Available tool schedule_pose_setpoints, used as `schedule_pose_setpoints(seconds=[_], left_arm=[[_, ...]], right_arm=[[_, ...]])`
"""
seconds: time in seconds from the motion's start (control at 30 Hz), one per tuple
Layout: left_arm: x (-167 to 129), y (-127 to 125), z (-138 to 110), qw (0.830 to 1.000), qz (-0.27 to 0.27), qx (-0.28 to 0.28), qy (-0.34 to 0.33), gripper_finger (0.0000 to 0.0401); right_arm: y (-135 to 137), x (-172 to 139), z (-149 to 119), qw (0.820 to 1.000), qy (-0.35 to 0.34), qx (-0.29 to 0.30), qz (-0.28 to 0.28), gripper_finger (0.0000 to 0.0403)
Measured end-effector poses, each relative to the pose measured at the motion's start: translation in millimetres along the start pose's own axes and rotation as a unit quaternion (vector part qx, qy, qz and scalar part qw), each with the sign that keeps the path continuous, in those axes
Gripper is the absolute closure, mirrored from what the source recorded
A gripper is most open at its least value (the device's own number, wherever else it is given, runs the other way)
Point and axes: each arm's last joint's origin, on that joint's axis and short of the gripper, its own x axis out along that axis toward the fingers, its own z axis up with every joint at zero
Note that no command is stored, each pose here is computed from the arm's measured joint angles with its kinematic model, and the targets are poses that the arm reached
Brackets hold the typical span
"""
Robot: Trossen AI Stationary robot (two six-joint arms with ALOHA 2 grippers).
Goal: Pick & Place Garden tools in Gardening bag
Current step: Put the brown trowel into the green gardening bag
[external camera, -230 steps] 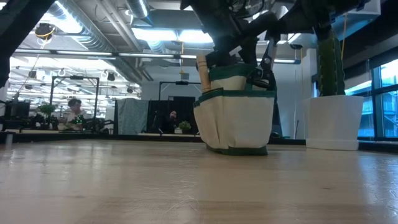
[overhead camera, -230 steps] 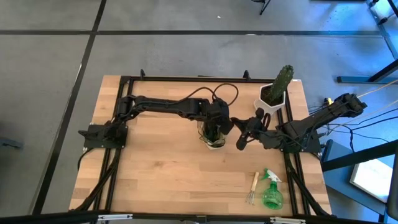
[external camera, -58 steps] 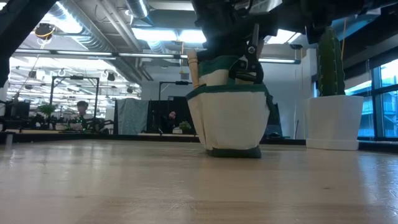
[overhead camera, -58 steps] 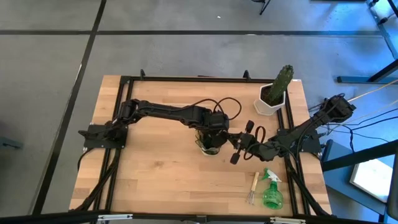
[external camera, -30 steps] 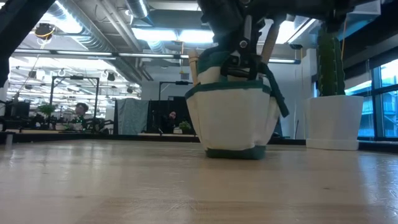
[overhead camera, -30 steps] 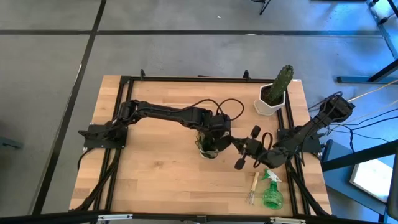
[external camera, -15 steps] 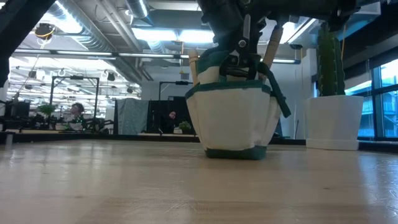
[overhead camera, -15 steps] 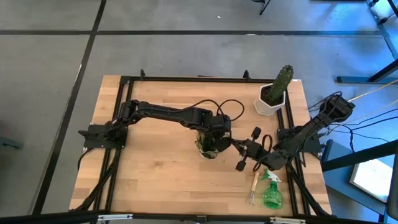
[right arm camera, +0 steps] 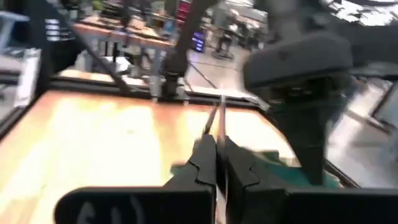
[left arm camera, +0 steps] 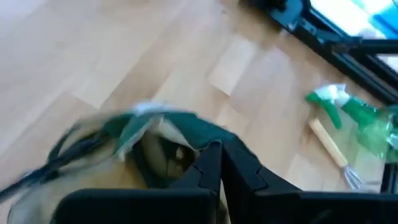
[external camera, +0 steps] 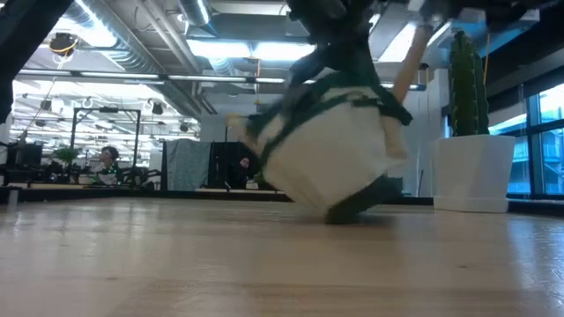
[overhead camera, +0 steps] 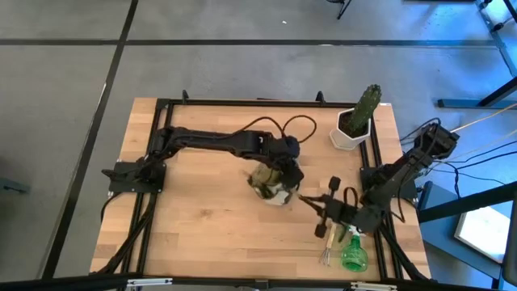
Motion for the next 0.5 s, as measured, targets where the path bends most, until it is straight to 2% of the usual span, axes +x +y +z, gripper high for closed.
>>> schedule_pose_setpoints(seconds=[0.17, 0.27, 0.5], left_arm=[[-10.8, -2.4, 3.4, 1.000, -0.014, 0.014, -0.011, 0.0379], [-17.9, -4.7, 8.2, 0.999, -0.025, 0.016, -0.030, 0.0369], [-17.8, -9.0, 2.1, 0.999, -0.025, 0.031, -0.018, 0.0369]], right_arm=[[4.0, -5.1, 2.2, 1.000, -0.005, 0.004, 0.019, 0.0403], [3.4, -4.8, 1.9, 1.000, -0.003, 0.002, 0.011, 0.0403], [0.1, -0.6, -10.6, 0.999, 0.033, 0.013, -0.001, 0.0403]])
